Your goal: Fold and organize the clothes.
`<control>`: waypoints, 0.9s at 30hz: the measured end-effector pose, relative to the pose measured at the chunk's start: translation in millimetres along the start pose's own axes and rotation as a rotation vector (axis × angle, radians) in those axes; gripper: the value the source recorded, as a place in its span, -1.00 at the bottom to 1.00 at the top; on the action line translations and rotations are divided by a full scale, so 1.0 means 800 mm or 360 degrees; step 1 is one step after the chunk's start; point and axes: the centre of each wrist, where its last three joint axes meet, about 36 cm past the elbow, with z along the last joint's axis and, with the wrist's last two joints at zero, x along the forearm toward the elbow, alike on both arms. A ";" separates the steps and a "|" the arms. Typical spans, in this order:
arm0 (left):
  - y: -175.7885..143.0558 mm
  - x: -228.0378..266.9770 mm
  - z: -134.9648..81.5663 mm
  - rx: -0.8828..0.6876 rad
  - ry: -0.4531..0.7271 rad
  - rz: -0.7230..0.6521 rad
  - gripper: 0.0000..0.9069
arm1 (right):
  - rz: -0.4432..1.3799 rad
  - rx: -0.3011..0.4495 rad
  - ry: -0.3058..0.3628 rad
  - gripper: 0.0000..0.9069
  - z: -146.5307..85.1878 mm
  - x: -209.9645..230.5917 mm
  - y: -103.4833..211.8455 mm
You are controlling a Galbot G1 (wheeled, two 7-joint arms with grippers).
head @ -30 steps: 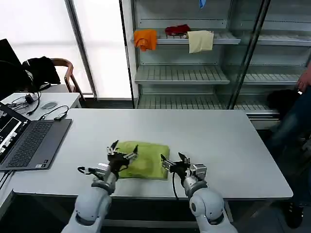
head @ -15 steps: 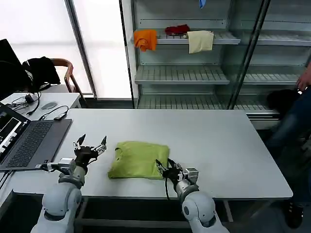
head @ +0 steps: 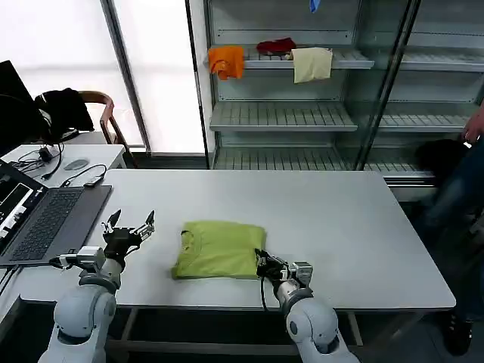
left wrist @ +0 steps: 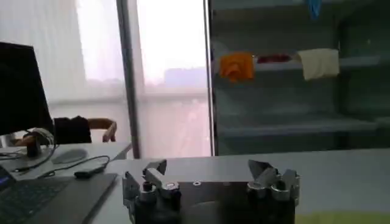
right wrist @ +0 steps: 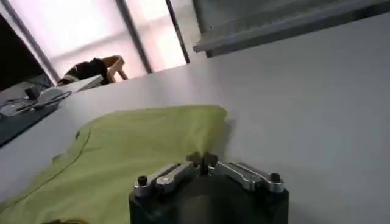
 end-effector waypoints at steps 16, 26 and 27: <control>0.010 0.004 0.004 -0.0012 0.0001 0.0000 1.00 | 0.0113 0.0025 -0.0070 -1.00 -0.022 0.026 -0.045; 0.008 0.002 0.011 -0.0005 0.0024 0.0016 1.00 | 0.0183 0.0055 -0.0076 1.00 -0.028 0.051 -0.091; 0.008 0.002 0.011 -0.0004 0.0023 0.0017 1.00 | 0.0183 0.0062 -0.0079 1.00 -0.029 0.052 -0.094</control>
